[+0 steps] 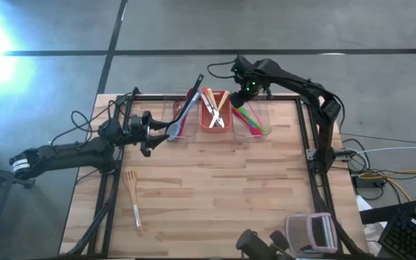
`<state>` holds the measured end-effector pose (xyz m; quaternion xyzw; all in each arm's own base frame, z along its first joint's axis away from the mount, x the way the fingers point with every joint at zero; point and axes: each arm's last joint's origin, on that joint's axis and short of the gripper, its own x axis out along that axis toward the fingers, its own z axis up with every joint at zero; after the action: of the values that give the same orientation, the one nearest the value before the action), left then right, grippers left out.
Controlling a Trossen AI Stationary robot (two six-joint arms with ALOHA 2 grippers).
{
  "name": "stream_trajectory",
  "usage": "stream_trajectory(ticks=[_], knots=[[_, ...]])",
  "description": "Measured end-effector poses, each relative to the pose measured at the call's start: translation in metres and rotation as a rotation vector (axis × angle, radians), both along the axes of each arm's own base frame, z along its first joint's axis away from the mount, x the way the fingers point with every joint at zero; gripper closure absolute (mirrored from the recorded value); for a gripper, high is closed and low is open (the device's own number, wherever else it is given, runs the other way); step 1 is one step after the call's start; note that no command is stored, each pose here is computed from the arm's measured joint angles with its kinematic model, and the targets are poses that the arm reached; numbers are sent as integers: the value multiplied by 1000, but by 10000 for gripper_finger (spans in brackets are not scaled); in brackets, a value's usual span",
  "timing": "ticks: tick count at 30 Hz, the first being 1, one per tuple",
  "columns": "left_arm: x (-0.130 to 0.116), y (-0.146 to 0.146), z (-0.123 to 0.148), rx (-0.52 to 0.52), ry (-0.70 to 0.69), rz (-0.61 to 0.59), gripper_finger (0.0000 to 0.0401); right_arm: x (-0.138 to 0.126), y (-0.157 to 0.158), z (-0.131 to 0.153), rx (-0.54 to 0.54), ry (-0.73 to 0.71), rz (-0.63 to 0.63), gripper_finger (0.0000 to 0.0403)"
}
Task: Pick & Place Kitchen Items
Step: Put the pink spatula into the right transparent bin
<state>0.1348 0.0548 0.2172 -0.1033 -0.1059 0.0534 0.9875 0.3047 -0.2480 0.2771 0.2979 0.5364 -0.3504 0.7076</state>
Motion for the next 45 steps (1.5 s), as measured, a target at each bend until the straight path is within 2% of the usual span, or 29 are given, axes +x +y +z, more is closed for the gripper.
stream_trajectory(ticks=[10,45], knots=[[0,0,0,0,1,0,138,6,-12,-28,51,53,-11,390],[0,0,0,6,2,3,138,23,-26,-88,166,118,0,390]])
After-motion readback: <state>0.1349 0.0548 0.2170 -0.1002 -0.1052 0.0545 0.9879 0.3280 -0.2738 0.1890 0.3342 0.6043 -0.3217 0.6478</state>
